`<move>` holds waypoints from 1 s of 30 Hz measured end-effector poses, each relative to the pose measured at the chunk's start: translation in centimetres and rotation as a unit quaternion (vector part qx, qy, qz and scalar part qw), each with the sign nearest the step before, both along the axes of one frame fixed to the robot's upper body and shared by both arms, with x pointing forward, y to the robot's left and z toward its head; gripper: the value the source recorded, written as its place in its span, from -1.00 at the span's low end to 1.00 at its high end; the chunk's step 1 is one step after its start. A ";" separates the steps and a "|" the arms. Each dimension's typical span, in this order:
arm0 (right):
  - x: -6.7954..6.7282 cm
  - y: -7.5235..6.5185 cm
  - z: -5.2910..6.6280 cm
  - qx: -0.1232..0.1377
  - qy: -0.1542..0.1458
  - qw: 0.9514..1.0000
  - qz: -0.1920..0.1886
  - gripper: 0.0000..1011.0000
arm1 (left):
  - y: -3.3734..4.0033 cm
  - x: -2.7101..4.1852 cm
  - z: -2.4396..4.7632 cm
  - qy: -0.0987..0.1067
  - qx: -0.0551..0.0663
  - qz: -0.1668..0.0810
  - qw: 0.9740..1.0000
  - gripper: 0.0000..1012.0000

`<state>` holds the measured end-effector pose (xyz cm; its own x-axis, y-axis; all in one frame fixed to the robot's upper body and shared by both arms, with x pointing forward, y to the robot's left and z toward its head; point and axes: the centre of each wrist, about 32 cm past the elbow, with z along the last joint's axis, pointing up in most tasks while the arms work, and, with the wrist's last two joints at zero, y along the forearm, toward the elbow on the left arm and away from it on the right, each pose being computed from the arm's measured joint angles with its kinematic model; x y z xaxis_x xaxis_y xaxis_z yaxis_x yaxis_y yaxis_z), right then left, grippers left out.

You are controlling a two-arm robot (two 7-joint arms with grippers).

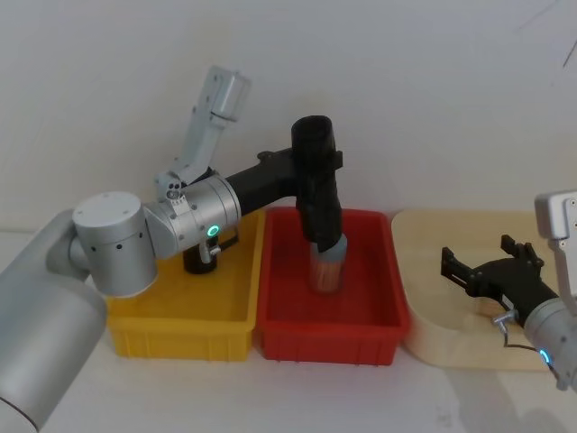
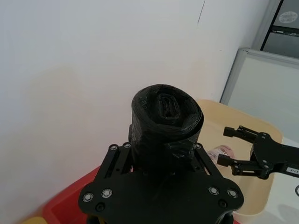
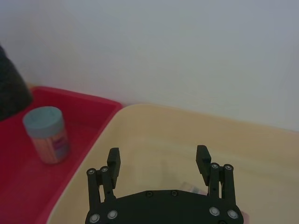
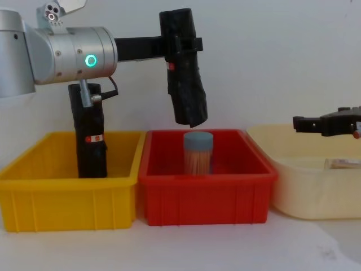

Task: Pick up the garbage bag with the one hand and transfer it to the other hand.

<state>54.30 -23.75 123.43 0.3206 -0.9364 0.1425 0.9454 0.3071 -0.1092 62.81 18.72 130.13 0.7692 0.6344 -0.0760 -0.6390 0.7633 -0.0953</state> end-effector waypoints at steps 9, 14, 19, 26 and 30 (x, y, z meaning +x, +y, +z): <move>-0.2 0.3 0.6 0.010 -0.005 0.999 0.042 0.98 | -0.48 0.34 -0.04 -0.001 0.001 -0.007 1.000 -0.27; -0.3 0.8 1.0 0.014 -0.009 0.997 0.071 0.98 | -0.62 0.44 -0.03 -0.002 0.002 -0.009 1.000 -0.27; -0.2 1.5 1.5 0.020 -0.013 0.994 0.107 0.98 | -0.70 0.52 -0.03 -0.003 0.002 -0.010 1.000 -0.27; 0.3 2.9 2.1 0.030 -0.020 0.988 0.152 0.98 | -0.78 0.57 -0.05 -0.003 0.002 -0.011 1.000 -0.27; 0.7 3.7 2.4 0.035 -0.024 0.984 0.172 0.98 | -0.80 0.59 -0.04 -0.003 0.002 -0.012 1.000 -0.27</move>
